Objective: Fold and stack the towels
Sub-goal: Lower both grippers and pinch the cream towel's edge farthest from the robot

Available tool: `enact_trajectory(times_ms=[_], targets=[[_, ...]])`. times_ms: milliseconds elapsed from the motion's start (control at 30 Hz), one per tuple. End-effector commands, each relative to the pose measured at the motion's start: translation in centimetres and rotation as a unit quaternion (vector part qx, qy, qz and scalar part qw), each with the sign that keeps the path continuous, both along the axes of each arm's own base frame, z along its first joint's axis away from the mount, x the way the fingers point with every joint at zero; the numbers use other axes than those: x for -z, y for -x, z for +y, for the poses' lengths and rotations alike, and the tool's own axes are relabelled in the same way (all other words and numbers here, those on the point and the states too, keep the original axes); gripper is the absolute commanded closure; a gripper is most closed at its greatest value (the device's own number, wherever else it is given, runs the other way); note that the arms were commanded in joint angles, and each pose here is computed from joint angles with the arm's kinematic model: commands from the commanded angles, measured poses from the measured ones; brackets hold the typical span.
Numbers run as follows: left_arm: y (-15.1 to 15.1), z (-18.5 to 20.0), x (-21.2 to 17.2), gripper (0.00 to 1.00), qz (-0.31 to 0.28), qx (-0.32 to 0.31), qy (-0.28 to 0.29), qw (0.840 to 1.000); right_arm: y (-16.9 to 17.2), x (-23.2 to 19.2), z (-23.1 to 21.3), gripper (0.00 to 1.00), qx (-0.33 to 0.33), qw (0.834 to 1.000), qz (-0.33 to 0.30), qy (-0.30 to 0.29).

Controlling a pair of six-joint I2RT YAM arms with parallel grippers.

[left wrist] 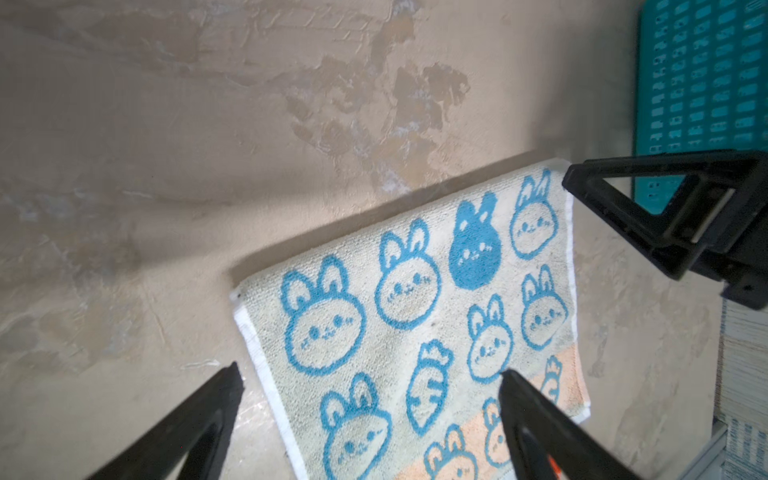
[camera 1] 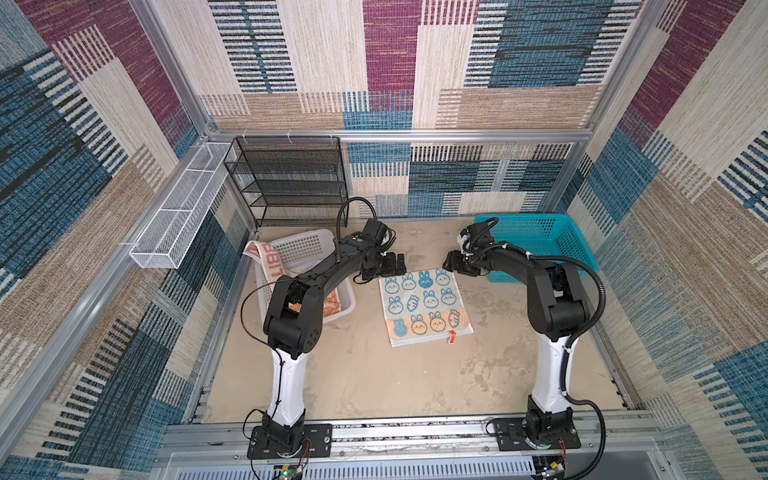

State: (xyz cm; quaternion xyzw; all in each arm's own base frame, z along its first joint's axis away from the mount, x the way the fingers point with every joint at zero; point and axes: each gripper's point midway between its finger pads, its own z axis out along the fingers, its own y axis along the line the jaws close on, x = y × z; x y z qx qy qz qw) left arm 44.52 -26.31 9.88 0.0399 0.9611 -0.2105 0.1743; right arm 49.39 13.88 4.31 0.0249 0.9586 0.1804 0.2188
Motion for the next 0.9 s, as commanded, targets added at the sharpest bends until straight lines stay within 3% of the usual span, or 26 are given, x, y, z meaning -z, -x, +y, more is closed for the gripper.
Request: enact_trajectory(times_ms=[0,300,700,867], targets=[[0.4,0.5,0.7,0.01,0.006,0.009,-0.018,1.000,0.2,1.1,-0.7,0.47,-0.001,0.999,0.008,0.032],[0.6,0.8,1.2,0.01,0.012,0.012,-0.025,1.000,0.4,2.7,-0.3,0.58,-0.005,0.999,0.017,0.050],[2.1,2.1,3.4,0.01,0.050,0.005,-0.043,0.998,1.1,2.0,0.5,0.91,-0.013,0.999,0.014,0.040],[3.5,3.4,4.5,0.01,0.074,-0.001,-0.067,0.995,1.2,1.5,0.6,0.94,-0.012,0.999,0.009,0.034]])
